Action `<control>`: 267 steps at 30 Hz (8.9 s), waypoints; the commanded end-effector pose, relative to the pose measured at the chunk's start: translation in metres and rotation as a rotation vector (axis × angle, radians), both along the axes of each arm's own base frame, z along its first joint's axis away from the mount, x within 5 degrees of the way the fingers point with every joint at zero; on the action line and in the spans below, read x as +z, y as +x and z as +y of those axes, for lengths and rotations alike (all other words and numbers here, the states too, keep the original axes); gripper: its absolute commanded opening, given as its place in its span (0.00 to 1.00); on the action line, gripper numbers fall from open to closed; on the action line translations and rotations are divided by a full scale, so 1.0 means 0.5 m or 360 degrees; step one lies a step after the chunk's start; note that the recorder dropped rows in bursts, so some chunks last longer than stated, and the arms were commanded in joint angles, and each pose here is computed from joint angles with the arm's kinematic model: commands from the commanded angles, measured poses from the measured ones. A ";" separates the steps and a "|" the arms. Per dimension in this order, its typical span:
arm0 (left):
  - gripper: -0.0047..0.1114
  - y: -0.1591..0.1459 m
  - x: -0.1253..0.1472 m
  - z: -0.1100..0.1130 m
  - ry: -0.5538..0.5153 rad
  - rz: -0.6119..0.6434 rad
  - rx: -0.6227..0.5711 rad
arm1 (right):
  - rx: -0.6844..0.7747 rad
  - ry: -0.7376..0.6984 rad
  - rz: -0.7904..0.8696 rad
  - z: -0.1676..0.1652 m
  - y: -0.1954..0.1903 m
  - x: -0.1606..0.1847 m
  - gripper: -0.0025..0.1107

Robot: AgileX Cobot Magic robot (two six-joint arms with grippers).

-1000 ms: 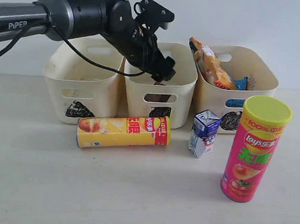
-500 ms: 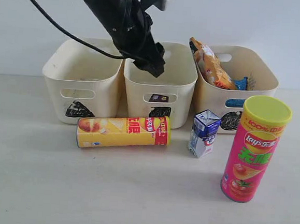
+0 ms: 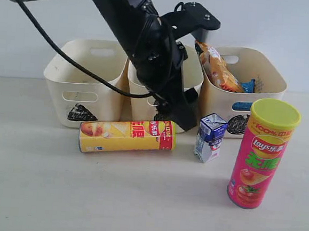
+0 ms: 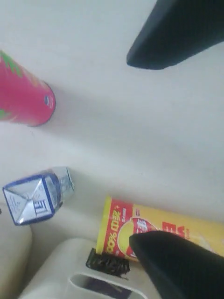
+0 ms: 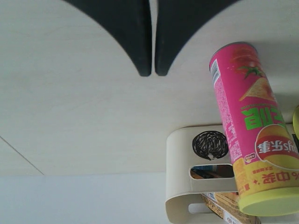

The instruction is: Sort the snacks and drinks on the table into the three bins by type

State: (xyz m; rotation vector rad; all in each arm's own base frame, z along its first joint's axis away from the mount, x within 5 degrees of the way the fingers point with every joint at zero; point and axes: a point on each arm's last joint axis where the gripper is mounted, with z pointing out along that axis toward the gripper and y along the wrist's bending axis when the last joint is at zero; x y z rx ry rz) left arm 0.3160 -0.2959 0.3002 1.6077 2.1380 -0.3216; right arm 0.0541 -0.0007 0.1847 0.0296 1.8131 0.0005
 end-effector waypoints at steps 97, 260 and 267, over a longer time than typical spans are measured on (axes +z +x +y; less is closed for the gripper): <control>0.59 0.127 -0.328 -0.146 -0.0396 -0.0358 0.0253 | 0.0002 -0.0006 -0.0012 0.000 0.000 -0.001 0.02; 0.08 -0.214 0.094 0.338 -0.0637 -0.0334 0.1099 | 0.0002 -0.0006 -0.0012 0.000 0.000 -0.001 0.02; 0.08 -0.273 0.081 0.372 -0.0906 -0.0504 0.1087 | 0.0002 -0.0006 -0.0012 0.000 0.000 -0.001 0.02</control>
